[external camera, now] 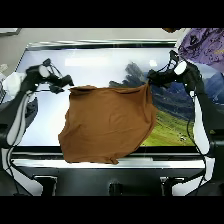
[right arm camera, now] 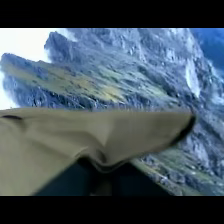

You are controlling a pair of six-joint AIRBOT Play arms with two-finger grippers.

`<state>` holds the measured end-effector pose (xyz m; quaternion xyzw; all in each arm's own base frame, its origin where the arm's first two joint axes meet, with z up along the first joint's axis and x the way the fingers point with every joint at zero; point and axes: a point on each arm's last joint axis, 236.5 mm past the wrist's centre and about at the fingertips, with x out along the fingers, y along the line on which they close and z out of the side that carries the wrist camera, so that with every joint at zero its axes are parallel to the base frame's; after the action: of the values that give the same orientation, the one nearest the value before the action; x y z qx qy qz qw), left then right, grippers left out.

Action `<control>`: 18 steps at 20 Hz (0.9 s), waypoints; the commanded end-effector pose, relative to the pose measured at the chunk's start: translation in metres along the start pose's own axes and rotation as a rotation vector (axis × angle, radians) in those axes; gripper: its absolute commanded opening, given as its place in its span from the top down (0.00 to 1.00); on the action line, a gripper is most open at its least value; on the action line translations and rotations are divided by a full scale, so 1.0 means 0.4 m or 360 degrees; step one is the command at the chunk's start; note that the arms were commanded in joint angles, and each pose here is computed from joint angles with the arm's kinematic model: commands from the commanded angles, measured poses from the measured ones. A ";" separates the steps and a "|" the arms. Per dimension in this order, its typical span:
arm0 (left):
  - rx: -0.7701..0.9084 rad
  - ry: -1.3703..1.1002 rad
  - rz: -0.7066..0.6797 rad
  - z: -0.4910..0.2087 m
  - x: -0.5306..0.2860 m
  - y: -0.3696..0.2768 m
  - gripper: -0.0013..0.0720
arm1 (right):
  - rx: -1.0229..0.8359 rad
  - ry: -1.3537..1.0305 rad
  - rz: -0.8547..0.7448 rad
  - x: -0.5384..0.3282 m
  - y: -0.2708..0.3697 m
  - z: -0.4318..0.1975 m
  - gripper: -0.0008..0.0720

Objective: Fold the clothes and pants, and hang the long-sleeved shirts on hangers.

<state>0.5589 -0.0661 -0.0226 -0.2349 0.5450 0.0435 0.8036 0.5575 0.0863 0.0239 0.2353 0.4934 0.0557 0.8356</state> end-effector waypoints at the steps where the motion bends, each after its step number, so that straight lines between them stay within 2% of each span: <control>1: 0.0010 0.0128 -0.0053 -0.010 -0.137 0.064 0.00 | 0.0038 0.0114 -0.0024 -0.021 -0.004 -0.041 0.51; 2: 0.0034 0.0146 -0.0009 -0.012 -0.195 0.103 0.00 | -0.0033 0.0165 -0.0028 -0.051 -0.005 -0.058 0.42; 5: 0.0036 0.0140 0.0118 -0.027 -0.359 0.216 0.00 | -0.0173 0.0262 -0.0063 -0.178 -0.075 -0.072 0.40; 7: 0.0020 0.0108 0.0136 -0.065 -0.443 0.268 0.00 | -0.0052 0.0231 -0.0061 -0.262 -0.163 -0.063 0.40; 11: -0.0116 0.0108 0.0192 -0.246 -0.518 0.386 0.00 | 0.0300 0.0422 0.0053 -0.301 -0.324 -0.261 0.39; 14: -0.0222 0.0120 0.0193 -0.411 -0.506 0.436 0.00 | 0.0465 0.0619 0.0161 -0.244 -0.334 -0.437 0.39; 18: -0.0261 0.0222 0.0169 -0.576 -0.467 0.449 0.00 | 0.0474 0.0628 0.0150 -0.174 -0.338 -0.508 0.39</control>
<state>0.2658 0.0437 0.0431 -0.2619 0.5960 0.1122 0.7507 0.3454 0.0009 -0.0408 0.3522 0.6360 0.0630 0.6837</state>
